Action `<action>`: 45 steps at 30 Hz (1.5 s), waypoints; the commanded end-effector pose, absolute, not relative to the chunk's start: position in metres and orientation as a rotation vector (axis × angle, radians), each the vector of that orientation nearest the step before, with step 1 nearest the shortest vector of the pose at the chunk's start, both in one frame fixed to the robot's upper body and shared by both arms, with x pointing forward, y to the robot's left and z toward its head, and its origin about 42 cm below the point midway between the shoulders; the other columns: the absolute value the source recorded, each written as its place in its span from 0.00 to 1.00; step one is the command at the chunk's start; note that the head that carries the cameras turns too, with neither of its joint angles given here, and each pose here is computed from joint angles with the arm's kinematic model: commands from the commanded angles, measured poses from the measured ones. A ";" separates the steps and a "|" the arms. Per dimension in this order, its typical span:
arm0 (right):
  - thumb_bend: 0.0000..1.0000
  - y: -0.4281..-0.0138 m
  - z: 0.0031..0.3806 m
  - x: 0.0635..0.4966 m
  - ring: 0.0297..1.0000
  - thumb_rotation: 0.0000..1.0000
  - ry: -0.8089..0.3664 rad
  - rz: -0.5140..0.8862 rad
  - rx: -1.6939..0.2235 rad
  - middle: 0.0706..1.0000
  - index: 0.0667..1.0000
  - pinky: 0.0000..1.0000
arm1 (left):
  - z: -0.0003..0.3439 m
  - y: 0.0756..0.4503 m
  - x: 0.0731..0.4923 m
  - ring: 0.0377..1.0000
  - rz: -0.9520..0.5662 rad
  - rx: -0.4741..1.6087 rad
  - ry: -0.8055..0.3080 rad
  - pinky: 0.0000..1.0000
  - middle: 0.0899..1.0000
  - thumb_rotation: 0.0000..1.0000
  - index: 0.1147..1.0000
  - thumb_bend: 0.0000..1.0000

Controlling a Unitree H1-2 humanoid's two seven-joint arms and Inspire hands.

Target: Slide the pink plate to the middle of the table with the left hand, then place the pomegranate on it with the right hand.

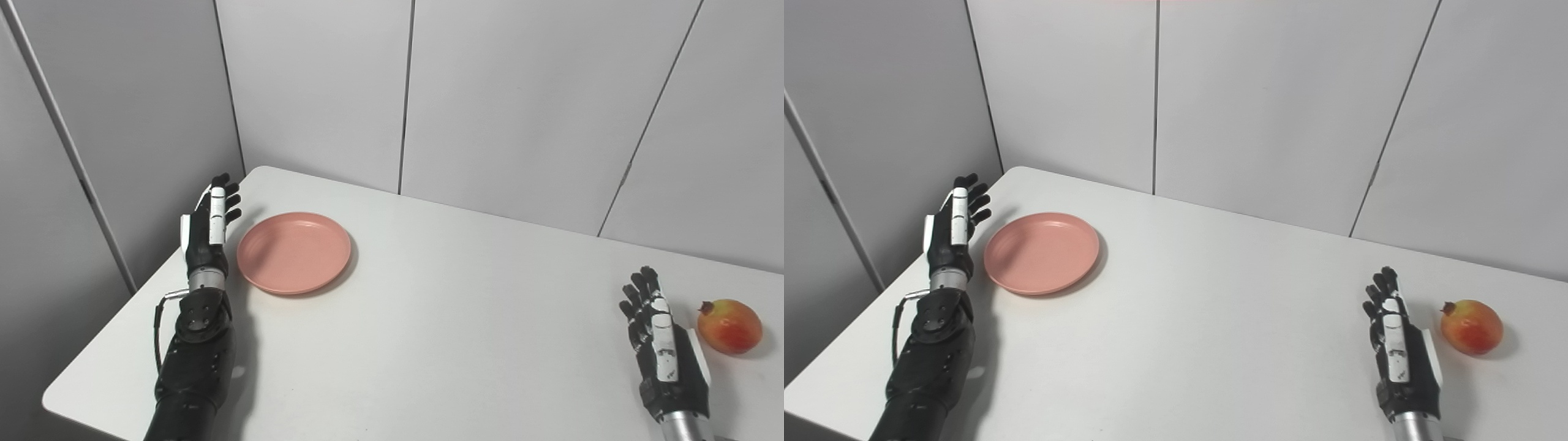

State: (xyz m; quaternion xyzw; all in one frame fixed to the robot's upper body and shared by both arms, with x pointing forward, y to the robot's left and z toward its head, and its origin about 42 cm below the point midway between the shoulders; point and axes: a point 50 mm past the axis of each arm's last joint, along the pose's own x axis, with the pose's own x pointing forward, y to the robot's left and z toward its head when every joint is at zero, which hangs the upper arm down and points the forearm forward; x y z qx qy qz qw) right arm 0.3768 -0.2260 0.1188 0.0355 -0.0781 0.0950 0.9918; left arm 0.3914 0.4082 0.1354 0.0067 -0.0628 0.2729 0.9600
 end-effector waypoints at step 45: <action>0.56 -0.230 0.111 0.369 1.00 0.96 -0.145 0.178 0.062 1.00 1.00 1.00 | 0.146 0.368 0.425 0.86 0.351 -0.034 -0.117 0.84 0.86 1.00 0.86 0.64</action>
